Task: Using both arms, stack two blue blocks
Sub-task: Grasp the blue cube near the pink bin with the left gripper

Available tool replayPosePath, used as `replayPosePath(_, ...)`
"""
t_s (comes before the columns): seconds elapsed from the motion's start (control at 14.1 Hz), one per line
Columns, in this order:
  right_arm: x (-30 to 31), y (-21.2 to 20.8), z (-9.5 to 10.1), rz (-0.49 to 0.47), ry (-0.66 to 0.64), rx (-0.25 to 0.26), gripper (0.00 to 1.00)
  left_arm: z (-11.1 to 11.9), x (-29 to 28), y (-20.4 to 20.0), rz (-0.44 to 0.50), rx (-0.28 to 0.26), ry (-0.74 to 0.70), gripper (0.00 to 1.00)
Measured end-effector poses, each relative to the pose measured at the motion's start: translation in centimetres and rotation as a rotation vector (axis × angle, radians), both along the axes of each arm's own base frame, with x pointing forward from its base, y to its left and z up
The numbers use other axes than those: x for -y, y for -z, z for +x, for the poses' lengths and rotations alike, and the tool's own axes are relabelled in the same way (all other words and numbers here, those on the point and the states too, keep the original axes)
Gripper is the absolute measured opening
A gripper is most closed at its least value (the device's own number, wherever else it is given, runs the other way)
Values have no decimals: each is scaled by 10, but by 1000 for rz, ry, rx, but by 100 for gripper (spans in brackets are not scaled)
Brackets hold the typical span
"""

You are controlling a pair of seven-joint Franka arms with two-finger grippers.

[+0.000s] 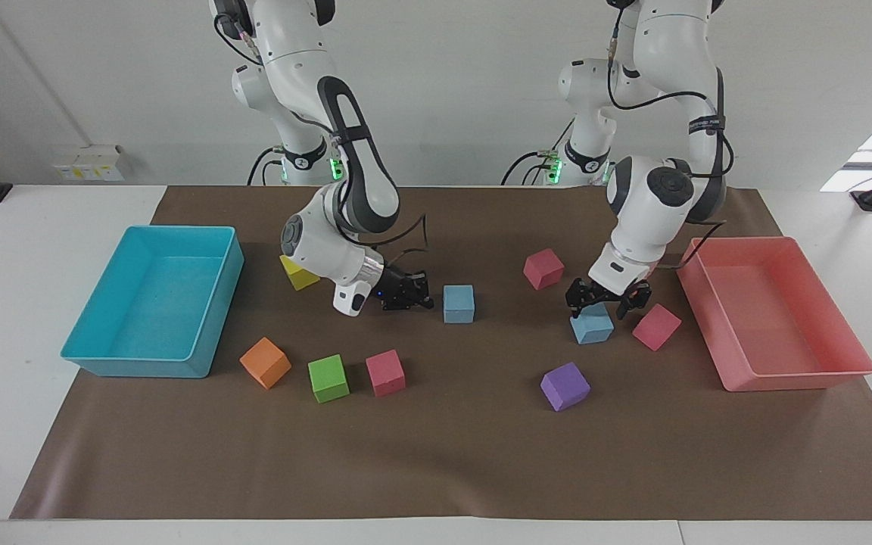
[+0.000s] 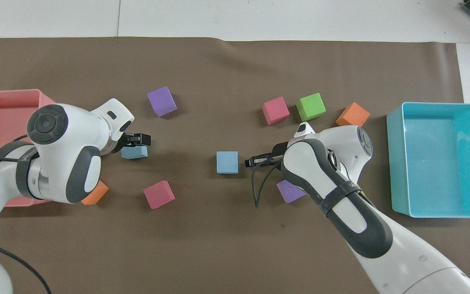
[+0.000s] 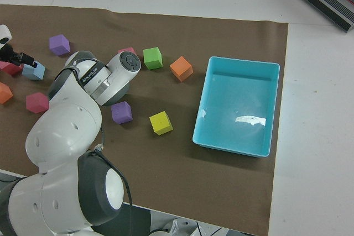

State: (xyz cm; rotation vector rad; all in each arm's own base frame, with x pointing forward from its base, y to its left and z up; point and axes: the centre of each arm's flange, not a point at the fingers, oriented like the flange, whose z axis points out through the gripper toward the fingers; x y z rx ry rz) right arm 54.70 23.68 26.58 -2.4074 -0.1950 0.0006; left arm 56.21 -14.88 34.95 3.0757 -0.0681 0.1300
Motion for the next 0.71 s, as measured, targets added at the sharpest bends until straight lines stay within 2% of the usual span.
replayPosePath(0.43,0,0,0,0,0,0,1,-8,-2,27,4,-26,-29,100)
replayPosePath(0.71,0,0,0,0,0,0,1,-6,1,46,21,-18,-6,100)
